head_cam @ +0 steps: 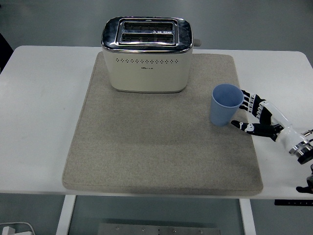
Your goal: Put the water cup in front of the bread machine
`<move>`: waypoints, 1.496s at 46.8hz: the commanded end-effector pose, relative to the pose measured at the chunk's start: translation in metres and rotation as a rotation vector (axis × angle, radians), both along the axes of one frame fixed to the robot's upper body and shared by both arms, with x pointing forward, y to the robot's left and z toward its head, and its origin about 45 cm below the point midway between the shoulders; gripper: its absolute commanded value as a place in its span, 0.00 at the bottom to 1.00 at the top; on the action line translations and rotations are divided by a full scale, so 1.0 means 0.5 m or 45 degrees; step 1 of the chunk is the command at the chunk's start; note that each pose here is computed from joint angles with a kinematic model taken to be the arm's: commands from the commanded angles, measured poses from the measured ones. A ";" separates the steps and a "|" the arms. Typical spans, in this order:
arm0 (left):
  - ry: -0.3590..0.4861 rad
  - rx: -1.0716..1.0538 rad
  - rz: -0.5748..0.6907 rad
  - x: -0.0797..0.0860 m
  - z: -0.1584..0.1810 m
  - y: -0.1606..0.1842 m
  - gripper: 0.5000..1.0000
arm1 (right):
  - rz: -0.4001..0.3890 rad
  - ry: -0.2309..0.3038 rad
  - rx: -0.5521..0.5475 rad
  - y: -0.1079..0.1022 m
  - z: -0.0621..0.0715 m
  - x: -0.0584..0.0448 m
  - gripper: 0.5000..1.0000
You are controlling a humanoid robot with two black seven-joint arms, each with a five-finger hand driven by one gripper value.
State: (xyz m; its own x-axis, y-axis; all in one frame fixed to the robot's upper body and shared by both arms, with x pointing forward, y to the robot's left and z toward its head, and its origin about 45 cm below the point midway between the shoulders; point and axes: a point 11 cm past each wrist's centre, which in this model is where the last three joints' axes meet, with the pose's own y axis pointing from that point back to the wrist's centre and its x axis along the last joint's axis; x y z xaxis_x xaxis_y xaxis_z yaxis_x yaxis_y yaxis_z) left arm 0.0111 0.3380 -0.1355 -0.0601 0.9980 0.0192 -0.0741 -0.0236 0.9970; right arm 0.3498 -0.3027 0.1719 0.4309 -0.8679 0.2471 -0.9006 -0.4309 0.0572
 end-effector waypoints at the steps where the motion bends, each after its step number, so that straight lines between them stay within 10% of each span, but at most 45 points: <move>1: 0.000 0.000 0.001 0.001 0.000 0.000 1.00 | -0.004 -0.016 0.007 0.015 0.003 0.012 0.84; 54: 0.002 0.000 0.001 -0.001 0.000 0.000 1.00 | 0.025 -0.014 -0.003 0.064 0.005 0.052 0.81; 70: 0.002 0.000 0.001 -0.001 0.000 0.000 1.00 | 0.025 -0.016 -0.003 0.064 0.006 0.053 0.10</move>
